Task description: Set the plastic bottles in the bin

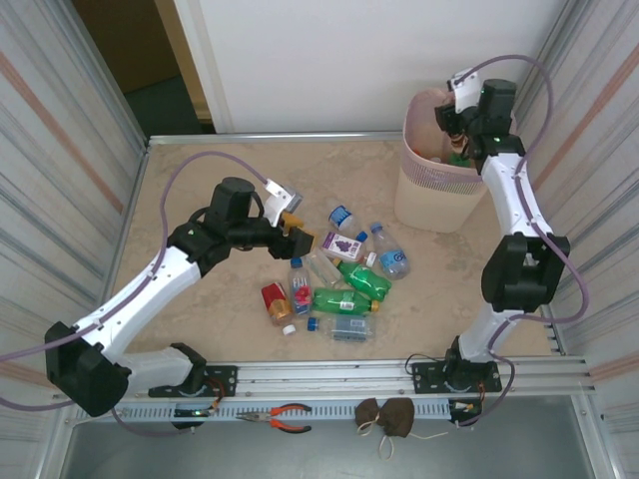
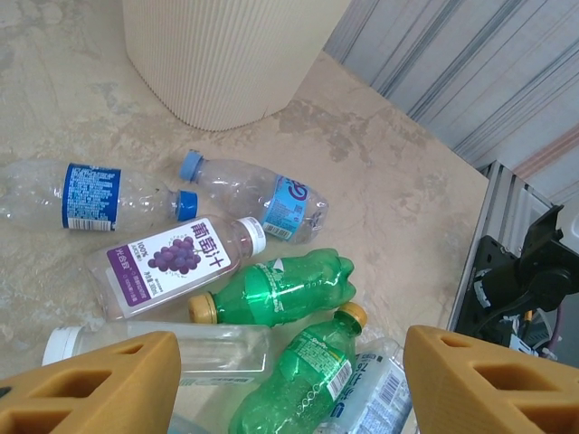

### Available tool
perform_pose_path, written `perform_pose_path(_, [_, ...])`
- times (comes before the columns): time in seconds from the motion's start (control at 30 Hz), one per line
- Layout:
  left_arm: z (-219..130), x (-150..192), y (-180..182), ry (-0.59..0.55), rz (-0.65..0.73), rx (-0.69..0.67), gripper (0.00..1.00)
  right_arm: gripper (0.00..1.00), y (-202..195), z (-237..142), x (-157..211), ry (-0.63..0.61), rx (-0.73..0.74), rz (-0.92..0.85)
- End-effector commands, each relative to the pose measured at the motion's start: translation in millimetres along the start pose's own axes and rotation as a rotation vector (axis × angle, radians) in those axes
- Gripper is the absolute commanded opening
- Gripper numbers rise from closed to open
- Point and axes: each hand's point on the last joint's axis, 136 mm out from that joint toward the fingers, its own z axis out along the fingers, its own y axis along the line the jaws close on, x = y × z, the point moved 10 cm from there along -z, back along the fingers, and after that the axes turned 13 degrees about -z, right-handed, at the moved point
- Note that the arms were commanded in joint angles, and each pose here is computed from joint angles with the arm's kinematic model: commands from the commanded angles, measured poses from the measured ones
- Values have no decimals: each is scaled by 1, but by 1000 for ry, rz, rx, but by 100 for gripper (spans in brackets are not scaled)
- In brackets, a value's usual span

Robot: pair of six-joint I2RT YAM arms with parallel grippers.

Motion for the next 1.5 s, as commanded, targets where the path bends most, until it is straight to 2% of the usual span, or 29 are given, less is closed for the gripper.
perform_pose_path(0.0, [2,2,6,8,-15,-12,66,48,9,18,16,56,9,-172])
perform_pose_path(0.27, [5,4,14,18,-35,-18,66,49,34,58,74,219,-108,-159])
perform_pose_path(0.47, [5,3,14,22,-39,-16,66,58,49,78,95,297,-187,-115])
perform_pose_path(0.73, [-3,1,9,-2,-35,-20,67,84,34,64,60,221,-174,-41])
perform_pose_path(0.87, [-8,0,7,-16,-42,-28,67,92,24,45,34,148,-174,12])
perform_pose_path(1.1, [-13,4,10,-1,-115,-104,66,95,8,9,0,73,-174,104])
perform_pose_path(1.47, [-13,33,19,41,-407,-378,65,95,-9,-65,-23,26,-115,350])
